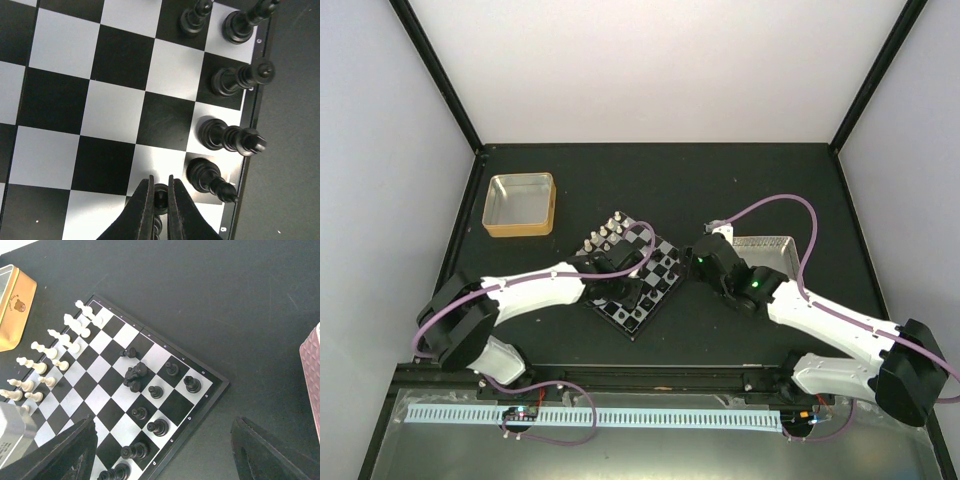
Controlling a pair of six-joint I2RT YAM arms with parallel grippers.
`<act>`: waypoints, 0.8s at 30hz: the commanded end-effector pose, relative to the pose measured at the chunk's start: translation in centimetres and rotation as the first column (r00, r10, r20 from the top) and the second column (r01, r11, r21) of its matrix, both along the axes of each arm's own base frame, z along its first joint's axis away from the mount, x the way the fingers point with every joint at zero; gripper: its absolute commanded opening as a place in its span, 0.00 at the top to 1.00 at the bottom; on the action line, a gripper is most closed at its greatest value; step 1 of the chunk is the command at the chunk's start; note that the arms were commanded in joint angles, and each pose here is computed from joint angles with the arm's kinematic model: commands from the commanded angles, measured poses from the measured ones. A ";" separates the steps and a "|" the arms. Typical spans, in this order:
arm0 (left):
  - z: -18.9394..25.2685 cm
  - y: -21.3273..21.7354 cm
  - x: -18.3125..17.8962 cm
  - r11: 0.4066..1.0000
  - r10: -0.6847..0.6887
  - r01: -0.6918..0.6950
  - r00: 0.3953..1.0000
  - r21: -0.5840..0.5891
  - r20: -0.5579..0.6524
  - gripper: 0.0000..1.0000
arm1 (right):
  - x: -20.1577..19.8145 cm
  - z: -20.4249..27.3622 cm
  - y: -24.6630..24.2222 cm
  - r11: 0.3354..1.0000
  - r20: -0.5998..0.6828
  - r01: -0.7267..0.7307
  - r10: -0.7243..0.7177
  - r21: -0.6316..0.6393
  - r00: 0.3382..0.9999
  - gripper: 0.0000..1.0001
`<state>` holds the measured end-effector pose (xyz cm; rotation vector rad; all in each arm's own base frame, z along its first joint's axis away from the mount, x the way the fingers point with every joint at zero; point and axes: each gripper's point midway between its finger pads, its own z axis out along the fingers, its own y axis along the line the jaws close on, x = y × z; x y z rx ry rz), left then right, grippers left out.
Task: Set up the chess pieces on the board
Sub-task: Place the chess piece on the chessboard.
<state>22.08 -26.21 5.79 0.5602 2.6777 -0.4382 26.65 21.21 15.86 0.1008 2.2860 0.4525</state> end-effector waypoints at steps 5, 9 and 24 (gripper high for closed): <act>-0.7 -0.7 0.8 1.000 0.000 0.000 1.000 0.011 0.023 0.97 | 0.2 -0.2 -0.6 0.999 0.000 0.034 -0.034 -0.006 0.999 0.26; -1.2 -0.6 0.8 1.000 0.001 -0.001 1.000 0.024 0.016 0.94 | 0.2 -0.2 -0.6 0.999 -0.001 0.035 -0.035 -0.006 0.999 0.25; 0.5 -1.0 1.0 1.000 -0.007 0.007 0.999 -0.010 0.047 0.80 | 0.2 0.4 -0.5 1.000 0.005 0.031 -0.031 0.006 1.000 0.26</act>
